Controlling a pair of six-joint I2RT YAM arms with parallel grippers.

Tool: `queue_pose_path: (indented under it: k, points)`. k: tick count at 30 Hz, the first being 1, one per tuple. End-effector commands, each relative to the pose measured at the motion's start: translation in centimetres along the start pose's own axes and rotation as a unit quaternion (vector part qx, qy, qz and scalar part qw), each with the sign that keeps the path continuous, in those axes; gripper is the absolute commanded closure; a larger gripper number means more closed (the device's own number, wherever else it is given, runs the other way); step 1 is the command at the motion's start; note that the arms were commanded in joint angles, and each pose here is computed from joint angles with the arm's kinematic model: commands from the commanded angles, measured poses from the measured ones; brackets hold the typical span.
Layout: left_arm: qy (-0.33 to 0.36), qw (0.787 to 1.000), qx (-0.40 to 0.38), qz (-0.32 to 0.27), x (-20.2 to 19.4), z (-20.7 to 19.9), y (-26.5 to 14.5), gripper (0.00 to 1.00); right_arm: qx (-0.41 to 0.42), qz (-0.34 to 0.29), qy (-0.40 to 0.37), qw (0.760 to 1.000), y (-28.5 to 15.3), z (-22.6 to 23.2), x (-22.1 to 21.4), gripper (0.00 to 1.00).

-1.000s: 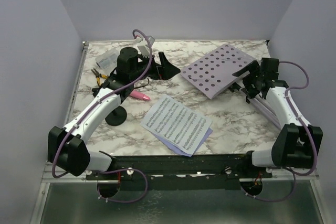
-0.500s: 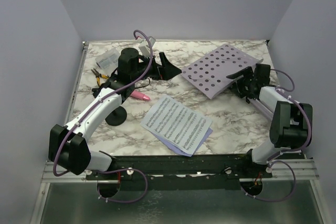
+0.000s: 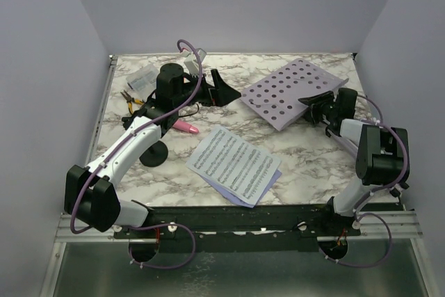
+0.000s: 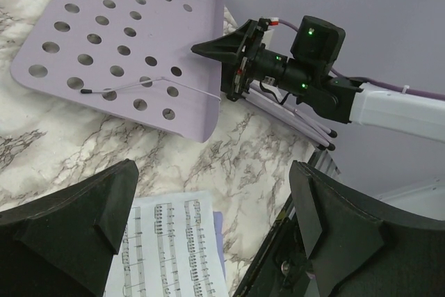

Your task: Set up the instrument practice props

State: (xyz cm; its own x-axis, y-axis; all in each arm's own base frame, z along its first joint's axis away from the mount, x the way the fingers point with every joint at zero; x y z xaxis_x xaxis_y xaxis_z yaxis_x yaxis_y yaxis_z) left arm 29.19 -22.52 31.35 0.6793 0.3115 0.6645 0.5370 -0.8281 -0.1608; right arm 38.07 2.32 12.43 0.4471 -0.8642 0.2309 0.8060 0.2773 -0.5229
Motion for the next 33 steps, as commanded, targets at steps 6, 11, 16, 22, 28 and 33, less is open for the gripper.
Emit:
queue_pose_path:
  k: [6, 11, 16, 22, 28, 33]
  points:
    - [-0.004, 1.0, -0.015, 0.013, -0.5, 0.0, 0.5, 0.01, 0.06, 0.011, 0.013, 0.998, 0.8, 0.5, 0.1, 0.63]
    - [-0.001, 1.0, -0.008, 0.009, -0.5, 0.3, 0.5, 0.01, 0.108, 0.014, 0.015, 0.994, -0.2, 2.3, 0.2, 0.82]
    - [-0.004, 1.0, -0.01, 0.012, -0.5, 0.3, 0.6, 0.01, 0.172, 0.008, 0.0, 0.985, -2.4, 6.9, 1.4, 0.91]
    - [0.006, 1.0, -0.005, -0.009, 0.6, 0.0, -0.4, 0.01, 0.257, -0.004, -0.007, 0.966, -5.8, 13.3, 3.1, 0.98]
    - [0.024, 0.998, 0.013, -0.064, 2.7, -0.3, -2.8, 0.01, 0.355, -0.018, -0.012, 0.935, -9.4, 18.9, 4.5, 0.99]
    - [0.003, 0.996, 0.035, -0.086, 3.4, 0.4, -3.2, 0.01, 0.426, -0.032, -0.017, 0.904, -12.4, 22.8, 5.4, 1.0]
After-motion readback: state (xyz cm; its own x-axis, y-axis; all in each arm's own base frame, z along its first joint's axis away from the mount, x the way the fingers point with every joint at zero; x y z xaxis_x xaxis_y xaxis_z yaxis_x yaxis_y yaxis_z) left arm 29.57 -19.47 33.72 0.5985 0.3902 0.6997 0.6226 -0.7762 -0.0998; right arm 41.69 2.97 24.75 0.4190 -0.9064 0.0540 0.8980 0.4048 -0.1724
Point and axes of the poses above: each gripper's point midway between its finger pads, its own y axis out along the fingers, its own z axis along the line the jaws close on, x = y × z, the point moved 7 cm from there along -y, back along the fingers, and after that the axes turned 7 degrees about -y, right-handed, at the moved point
